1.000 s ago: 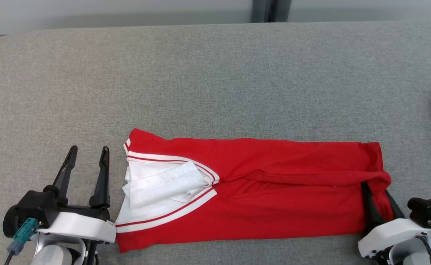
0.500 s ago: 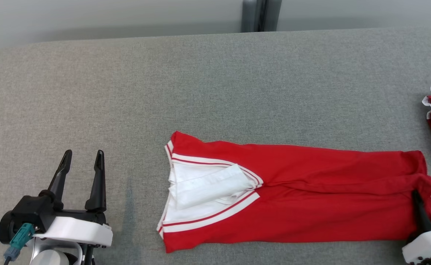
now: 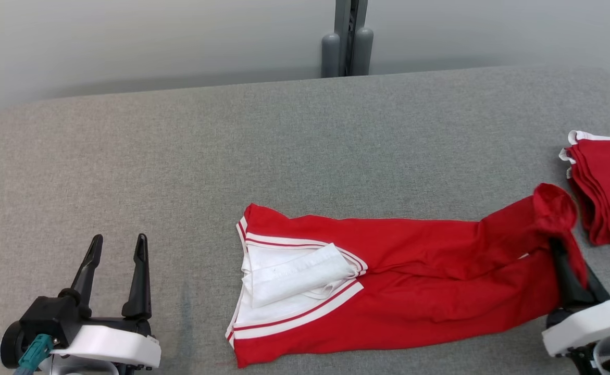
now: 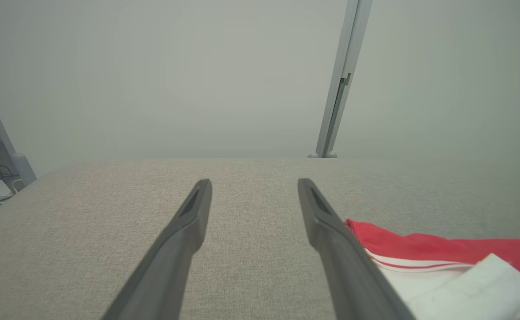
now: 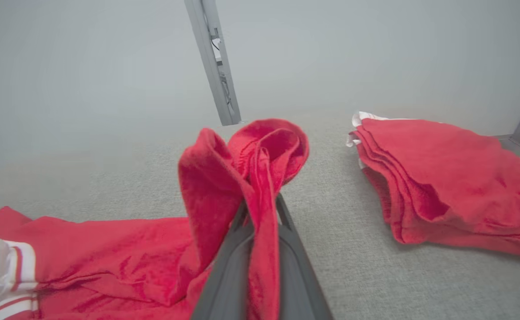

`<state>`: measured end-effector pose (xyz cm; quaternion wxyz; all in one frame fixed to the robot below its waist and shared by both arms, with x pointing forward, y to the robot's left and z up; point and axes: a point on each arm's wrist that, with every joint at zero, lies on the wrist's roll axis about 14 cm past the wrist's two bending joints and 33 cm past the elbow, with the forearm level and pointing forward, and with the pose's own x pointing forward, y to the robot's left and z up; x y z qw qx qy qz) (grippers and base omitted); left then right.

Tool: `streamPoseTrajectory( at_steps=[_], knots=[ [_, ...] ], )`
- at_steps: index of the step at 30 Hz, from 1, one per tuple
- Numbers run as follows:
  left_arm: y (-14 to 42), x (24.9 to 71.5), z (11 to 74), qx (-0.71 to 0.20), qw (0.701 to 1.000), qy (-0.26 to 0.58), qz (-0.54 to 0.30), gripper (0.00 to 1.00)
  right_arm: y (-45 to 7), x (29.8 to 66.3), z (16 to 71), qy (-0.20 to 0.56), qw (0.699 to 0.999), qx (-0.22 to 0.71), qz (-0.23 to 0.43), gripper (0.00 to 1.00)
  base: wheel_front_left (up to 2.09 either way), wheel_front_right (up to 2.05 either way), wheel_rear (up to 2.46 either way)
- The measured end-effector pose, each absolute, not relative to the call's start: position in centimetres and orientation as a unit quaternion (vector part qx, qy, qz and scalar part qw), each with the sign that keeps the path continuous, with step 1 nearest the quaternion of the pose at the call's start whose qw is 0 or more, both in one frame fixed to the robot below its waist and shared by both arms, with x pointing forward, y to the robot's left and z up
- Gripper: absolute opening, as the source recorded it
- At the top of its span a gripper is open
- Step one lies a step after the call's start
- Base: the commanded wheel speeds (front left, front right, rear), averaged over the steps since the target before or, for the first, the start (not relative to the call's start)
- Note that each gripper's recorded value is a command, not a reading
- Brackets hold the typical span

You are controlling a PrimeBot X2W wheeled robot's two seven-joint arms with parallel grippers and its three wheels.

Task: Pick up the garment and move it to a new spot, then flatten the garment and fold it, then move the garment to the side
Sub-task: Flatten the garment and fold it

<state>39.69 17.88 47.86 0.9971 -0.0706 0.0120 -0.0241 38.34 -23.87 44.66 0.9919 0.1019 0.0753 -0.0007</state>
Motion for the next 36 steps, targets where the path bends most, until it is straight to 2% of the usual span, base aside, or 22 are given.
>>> streamPoseTrajectory(
  at_steps=[6, 13, 25, 32, 33, 34, 35, 36],
  knots=[
    [17.2, 39.1, 49.0, -0.073, 0.997, 0.000, -0.032, 1.00, -17.5, 38.7, 48.6, 0.046, 0.986, 0.137, 0.082, 0.00, 0.00, 0.00, 0.00],
    [17.6, 38.0, 49.2, -0.072, 0.997, 0.002, -0.029, 1.00, -7.3, 39.3, 51.2, 0.040, 0.960, 0.193, 0.199, 0.00, 0.00, 0.00, 0.00],
    [19.3, 37.4, 48.6, -0.077, 0.997, 0.011, -0.001, 1.00, 4.2, 39.8, 49.3, 0.092, 0.907, 0.240, 0.332, 0.00, 0.00, 0.00, 0.00],
    [20.5, 37.3, 47.2, -0.076, 0.997, 0.030, 0.018, 1.00, 7.4, 39.1, 46.2, 0.148, 0.885, 0.245, 0.368, 0.00, 0.00, 0.00, 0.00],
    [20.6, 37.5, 47.2, -0.076, 0.997, 0.028, 0.020, 1.00, 7.8, 39.0, 45.5, 0.159, 0.881, 0.243, 0.372, 0.18, 0.00, 0.00, 0.00],
    [20.6, 37.7, 47.2, -0.076, 0.996, 0.028, 0.020, 1.00, 7.9, 38.9, 45.4, 0.161, 0.880, 0.244, 0.374, 0.47, 0.00, 0.00, 0.00],
    [20.6, 37.7, 47.1, -0.076, 0.996, 0.029, 0.020, 1.00, 8.1, 38.8, 45.4, 0.162, 0.878, 0.247, 0.376, 1.00, 0.00, 0.00, 0.00],
    [20.5, 37.7, 46.9, -0.076, 0.996, 0.032, 0.019, 1.00, 8.2, 38.7, 45.4, 0.164, 0.877, 0.246, 0.379, 1.00, 0.00, 0.00, 0.00]
  ],
)
